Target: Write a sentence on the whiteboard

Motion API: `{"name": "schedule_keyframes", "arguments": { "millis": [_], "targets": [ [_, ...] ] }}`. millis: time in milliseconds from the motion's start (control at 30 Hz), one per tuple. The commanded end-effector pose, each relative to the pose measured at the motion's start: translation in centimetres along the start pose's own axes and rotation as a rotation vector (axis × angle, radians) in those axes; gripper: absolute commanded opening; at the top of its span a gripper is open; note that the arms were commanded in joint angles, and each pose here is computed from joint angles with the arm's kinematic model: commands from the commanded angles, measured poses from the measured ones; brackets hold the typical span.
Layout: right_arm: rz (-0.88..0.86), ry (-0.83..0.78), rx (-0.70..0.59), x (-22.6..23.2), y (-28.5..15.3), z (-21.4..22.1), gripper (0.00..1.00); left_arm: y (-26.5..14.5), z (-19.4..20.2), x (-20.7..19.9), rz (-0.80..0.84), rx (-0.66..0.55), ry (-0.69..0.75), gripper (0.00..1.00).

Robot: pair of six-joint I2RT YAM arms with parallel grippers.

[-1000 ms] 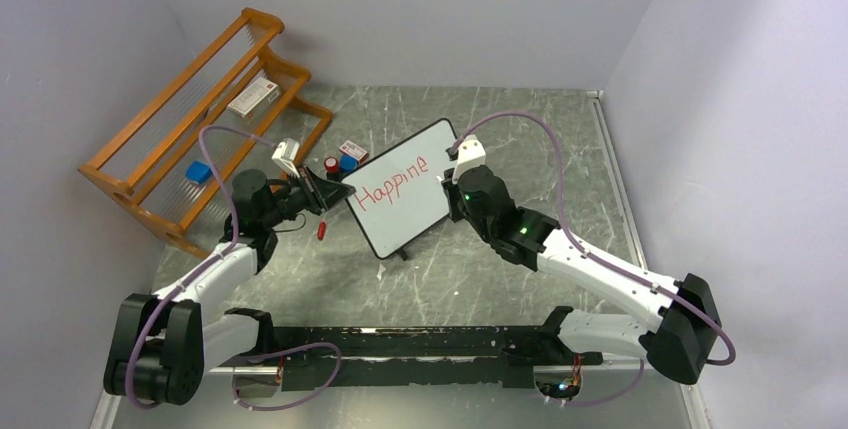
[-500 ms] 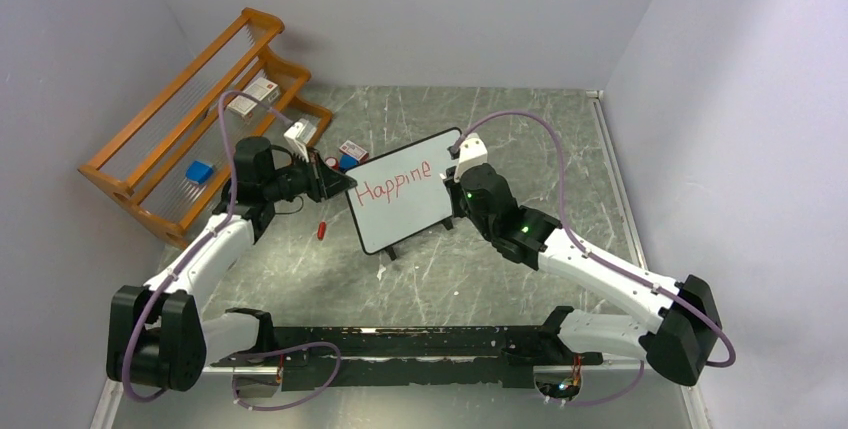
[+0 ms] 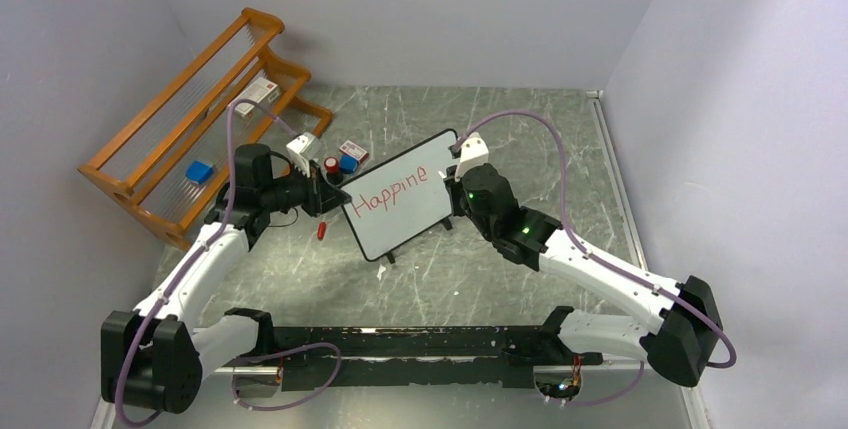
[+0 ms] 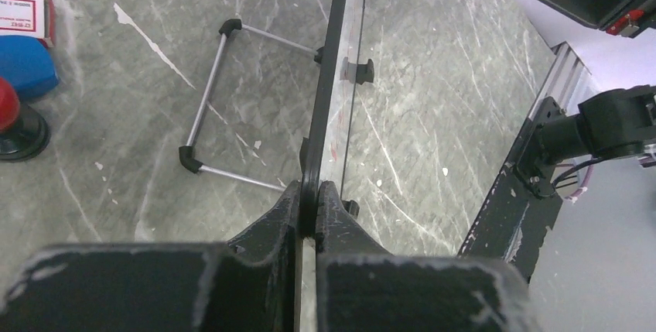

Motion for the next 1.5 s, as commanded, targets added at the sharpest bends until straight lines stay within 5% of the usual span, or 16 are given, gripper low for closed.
{"name": "schedule_keyframes", "arguments": {
  "millis": [0, 1467],
  "targets": [
    [-0.009, 0.005, -0.016, 0.0, 0.2, -0.2, 0.0, -0.7, 2.7, 1.4, -0.133, 0.1, 0.038, 0.05],
    [0.039, -0.028, -0.059, 0.8, 3.8, -0.6, 0.0, -0.3, 2.6, 1.6, -0.067, 0.172, 0.061, 0.05]
  ]
}}
Point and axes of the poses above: each gripper's point midway between its finger pads, its own y axis out along the fingers, its own x axis along the line the jaws close on, z = x × y, the point moved 5 cm from there along -y, back along the fingers, and after that the axes turned 11 degrees about y, right-handed, at the moved point
